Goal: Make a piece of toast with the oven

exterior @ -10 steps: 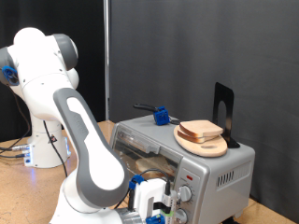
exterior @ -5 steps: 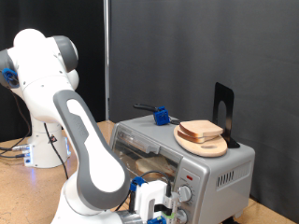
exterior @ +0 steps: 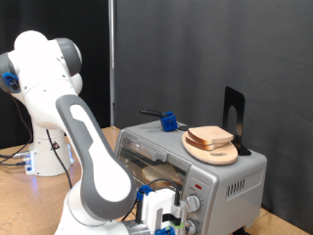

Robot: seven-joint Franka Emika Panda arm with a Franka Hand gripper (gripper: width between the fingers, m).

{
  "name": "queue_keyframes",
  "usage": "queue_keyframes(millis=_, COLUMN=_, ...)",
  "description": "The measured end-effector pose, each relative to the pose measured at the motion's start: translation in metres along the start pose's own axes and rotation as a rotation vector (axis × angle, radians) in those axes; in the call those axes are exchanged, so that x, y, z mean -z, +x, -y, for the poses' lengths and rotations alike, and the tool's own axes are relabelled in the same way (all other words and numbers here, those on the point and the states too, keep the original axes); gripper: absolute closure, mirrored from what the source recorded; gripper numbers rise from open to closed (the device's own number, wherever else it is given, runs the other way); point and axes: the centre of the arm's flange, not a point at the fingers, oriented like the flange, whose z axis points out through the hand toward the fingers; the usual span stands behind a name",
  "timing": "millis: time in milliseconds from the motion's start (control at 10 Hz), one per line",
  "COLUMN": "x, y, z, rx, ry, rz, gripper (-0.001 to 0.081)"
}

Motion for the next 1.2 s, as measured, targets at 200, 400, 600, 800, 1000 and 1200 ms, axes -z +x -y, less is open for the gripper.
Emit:
queue_keyframes(millis=200, x=0.0000, y=-0.0005, z=0.0007, rx=0.001, ry=0.000, rz=0.002, gripper=0.0801)
queue_keyframes(millis=400, x=0.0001, y=-0.0005, z=0.0007, rx=-0.004, ry=-0.001, rz=0.002, gripper=0.0801)
queue_keyframes(millis=600, x=0.0004, y=-0.0005, z=0.0002, rx=-0.027, ry=-0.003, rz=0.002, gripper=0.0805)
queue_keyframes(millis=800, x=0.0004, y=-0.0005, z=0.0000, rx=-0.050, ry=-0.003, rz=0.002, gripper=0.0806)
queue_keyframes(millis=1000, x=0.0005, y=-0.0005, z=-0.0002, rx=-0.095, ry=-0.005, rz=0.002, gripper=0.0806)
queue_keyframes(millis=1200, x=0.0003, y=-0.0006, z=0.0005, rx=-0.199, ry=-0.017, rz=-0.002, gripper=0.0806)
